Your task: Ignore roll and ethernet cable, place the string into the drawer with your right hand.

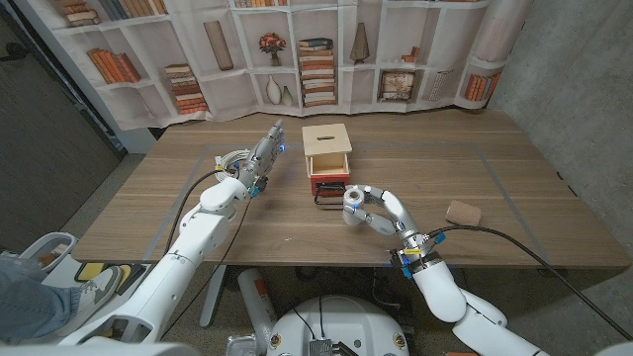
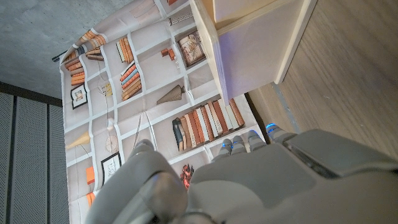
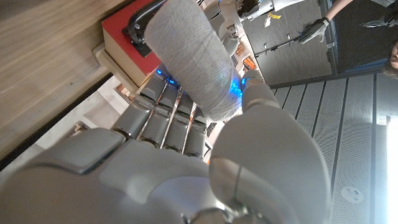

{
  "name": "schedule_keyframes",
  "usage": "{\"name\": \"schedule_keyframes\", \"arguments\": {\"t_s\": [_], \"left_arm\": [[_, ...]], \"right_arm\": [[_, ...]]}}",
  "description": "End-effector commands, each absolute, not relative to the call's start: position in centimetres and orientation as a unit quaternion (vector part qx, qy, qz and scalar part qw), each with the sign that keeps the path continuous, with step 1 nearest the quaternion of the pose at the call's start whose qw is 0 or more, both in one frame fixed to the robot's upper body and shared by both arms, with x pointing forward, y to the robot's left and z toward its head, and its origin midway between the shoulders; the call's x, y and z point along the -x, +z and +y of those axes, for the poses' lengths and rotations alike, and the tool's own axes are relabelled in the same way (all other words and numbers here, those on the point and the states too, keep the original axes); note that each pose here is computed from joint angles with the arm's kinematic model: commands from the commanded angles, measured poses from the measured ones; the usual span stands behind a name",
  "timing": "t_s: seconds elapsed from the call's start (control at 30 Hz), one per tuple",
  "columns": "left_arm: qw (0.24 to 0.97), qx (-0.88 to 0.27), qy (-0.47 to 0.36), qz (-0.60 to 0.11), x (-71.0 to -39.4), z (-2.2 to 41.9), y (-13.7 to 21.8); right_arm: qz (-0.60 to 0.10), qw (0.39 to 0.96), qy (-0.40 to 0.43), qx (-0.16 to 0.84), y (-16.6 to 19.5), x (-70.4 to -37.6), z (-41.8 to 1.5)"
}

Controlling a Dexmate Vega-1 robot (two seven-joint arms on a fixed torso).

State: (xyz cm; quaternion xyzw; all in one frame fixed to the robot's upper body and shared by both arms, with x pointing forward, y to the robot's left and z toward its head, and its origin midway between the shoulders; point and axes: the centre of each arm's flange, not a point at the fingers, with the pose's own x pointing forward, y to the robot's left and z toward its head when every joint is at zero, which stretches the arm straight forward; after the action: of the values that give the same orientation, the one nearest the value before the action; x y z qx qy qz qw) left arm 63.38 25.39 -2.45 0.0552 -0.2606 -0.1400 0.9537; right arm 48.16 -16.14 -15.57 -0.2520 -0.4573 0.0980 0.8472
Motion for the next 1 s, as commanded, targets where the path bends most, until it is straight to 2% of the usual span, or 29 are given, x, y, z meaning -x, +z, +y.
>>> {"name": "schedule_keyframes", "arguments": {"t_s": [0.03,1.0], "left_arm": [[0.952,-0.054,-0.134,-0.270,-62.7,26.2,-2.5],[0.940,-0.058,-0.127,-0.310,-59.5,27.7,-2.7]], "right_arm": [[-0.462,0.841,0.097,0.265,-13.7,-48.6,-16.4],[-0.475,0.831,0.099,0.271,-10.3,-49.7,-15.8]]}}
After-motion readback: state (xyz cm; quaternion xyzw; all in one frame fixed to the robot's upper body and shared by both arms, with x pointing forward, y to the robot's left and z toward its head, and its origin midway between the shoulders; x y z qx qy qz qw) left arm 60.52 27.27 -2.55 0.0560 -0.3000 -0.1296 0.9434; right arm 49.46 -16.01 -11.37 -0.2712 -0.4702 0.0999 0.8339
